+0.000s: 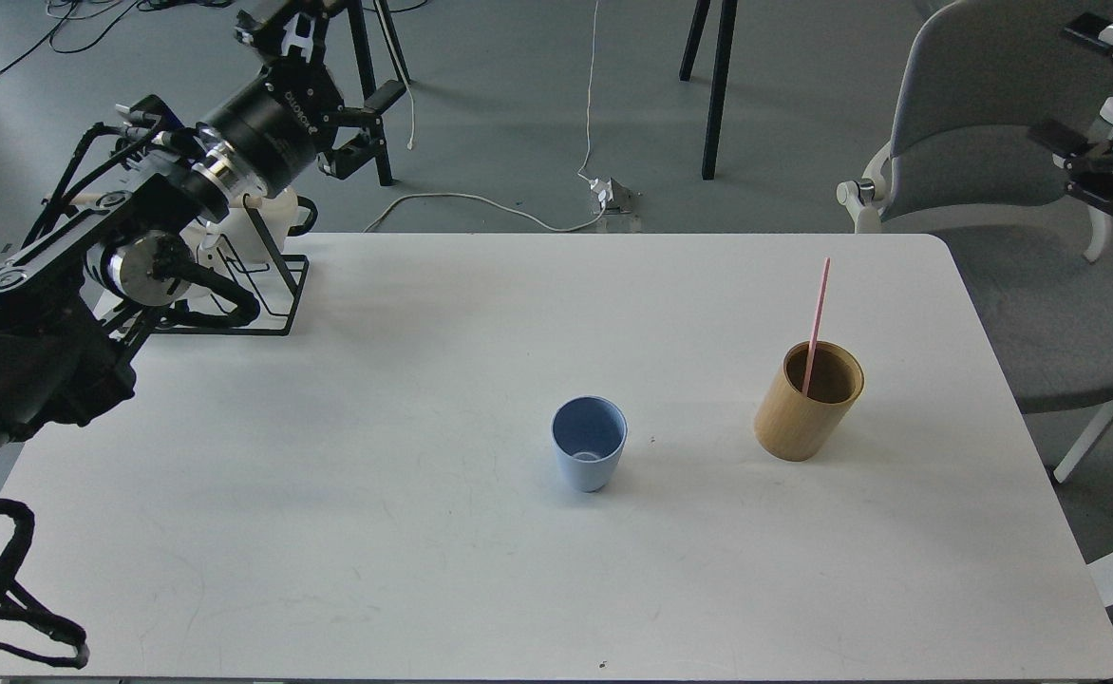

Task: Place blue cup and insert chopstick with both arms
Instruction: 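Set the blue cup upright near the tan cup, release, and retract the left arm, then reach the right gripper to the red stick in the tan cup and grasp it, then pull the red stick up out of the tan cup with the right gripper, then lower the red stick into the blue cup and open the right gripper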

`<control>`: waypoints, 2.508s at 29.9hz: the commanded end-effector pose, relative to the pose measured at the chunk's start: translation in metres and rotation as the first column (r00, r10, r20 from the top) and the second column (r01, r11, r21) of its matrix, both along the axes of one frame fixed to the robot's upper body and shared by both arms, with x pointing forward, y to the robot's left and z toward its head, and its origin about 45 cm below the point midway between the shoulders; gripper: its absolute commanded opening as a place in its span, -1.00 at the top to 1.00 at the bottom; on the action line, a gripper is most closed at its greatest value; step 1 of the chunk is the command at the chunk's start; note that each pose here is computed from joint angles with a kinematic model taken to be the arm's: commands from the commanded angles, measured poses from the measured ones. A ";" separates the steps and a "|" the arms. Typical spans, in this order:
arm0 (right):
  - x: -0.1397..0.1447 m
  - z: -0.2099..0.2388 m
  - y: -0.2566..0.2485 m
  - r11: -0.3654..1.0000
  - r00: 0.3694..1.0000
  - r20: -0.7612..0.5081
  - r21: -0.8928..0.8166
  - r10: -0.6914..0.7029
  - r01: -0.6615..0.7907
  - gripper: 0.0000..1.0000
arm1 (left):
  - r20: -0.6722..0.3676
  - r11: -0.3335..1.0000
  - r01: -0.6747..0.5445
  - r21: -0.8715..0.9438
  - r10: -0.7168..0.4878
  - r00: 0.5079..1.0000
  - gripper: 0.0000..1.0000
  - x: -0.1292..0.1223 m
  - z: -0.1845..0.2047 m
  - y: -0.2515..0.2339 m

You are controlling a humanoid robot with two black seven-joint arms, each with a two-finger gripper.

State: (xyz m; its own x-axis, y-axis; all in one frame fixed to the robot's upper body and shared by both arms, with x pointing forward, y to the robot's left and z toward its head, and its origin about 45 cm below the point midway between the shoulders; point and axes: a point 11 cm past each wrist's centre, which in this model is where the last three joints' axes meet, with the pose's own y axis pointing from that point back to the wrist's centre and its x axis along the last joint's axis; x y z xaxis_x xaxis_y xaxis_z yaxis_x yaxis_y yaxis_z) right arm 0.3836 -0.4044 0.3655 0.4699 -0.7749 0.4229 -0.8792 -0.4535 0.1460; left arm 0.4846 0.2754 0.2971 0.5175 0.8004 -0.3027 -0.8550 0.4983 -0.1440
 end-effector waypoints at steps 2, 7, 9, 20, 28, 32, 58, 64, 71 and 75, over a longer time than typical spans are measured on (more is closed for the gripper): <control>0.000 -0.020 0.020 0.954 0.998 0.030 -0.295 0.057 -0.046 -0.96 | -0.021 0.971 -0.159 -0.176 0.158 0.987 -0.98 0.009 0.007 0.045; -0.004 -0.092 0.065 0.823 0.979 -0.086 -0.531 0.182 -0.200 -0.77 | -0.125 0.881 -0.324 -0.344 0.299 0.946 -0.98 0.009 -0.015 0.085; -0.008 -0.116 0.076 0.749 0.968 -0.117 -0.615 0.223 -0.247 -0.60 | -0.153 0.859 -0.346 -0.376 0.311 0.938 -0.98 0.007 -0.024 0.087; -0.007 -0.169 0.108 0.589 0.947 -0.156 -0.751 0.281 -0.298 -0.07 | -0.225 0.838 -0.392 -0.381 0.327 0.918 -0.98 -0.008 -0.061 0.092; -0.007 -0.176 0.111 0.500 0.930 -0.185 -0.801 0.317 -0.329 0.34 | -0.285 0.808 -0.445 -0.387 0.354 0.891 -0.98 -0.011 -0.086 0.089; -0.007 -0.177 0.111 0.496 0.929 -0.189 -0.802 0.318 -0.333 0.55 | -0.300 0.798 -0.466 -0.382 0.371 0.879 -0.98 -0.012 -0.092 0.092; 0.021 -0.010 0.134 0.680 0.934 0.060 -0.702 0.353 -0.212 0.88 | -0.292 0.800 -0.459 -0.385 0.366 0.884 -0.98 -0.010 -0.088 0.090; 0.003 -0.032 0.195 0.671 0.873 0.032 -0.653 0.487 -0.350 0.89 | -0.291 0.803 -0.454 -0.386 0.361 0.886 -0.98 -0.009 -0.088 0.087; -0.011 -0.083 0.258 0.640 0.809 -0.049 -0.585 0.585 -0.499 0.89 | -0.288 0.803 -0.451 -0.390 0.359 0.888 -0.98 -0.008 -0.086 0.087; -0.009 -0.109 0.268 0.611 0.802 -0.098 -0.596 0.589 -0.521 0.89 | -0.287 0.803 -0.452 -0.389 0.361 0.887 -0.98 -0.008 -0.086 0.087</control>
